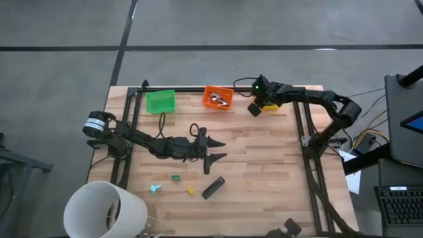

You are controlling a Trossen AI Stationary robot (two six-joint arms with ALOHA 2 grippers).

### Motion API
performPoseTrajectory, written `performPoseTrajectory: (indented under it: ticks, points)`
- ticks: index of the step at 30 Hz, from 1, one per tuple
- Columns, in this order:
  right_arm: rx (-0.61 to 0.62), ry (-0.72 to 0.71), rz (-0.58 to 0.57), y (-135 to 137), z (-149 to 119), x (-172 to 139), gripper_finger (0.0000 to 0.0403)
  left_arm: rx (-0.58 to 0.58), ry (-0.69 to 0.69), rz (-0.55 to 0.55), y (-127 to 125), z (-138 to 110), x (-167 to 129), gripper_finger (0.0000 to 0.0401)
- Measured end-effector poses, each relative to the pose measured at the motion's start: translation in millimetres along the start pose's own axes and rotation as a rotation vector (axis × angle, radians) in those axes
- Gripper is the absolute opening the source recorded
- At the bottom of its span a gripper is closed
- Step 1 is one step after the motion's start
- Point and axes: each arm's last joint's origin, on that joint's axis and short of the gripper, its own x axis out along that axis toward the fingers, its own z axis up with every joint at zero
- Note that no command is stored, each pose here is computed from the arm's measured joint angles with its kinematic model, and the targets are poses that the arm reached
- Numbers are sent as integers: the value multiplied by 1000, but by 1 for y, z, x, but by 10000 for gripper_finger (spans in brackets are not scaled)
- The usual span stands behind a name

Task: Pick and place Stapler, Stapler remover, tape
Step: Put the red tape into the yellow bin

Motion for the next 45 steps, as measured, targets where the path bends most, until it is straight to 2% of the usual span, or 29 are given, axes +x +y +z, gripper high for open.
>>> performPoseTrajectory:
  ticks: [8,22,40,45]
  points:
    - [-26,21,10,7,-3,-1,54,1,0,3,1,0,0,209]
    - [-67,-12,-63,13,1,-11,54,1,-1,3,1,0,0,209]
    - [-22,39,-27,4,-6,-1,55,3,6,7,1,0,0,209]
    - [-29,59,-21,4,-8,-1,88,8,6,7,1,0,0,209]
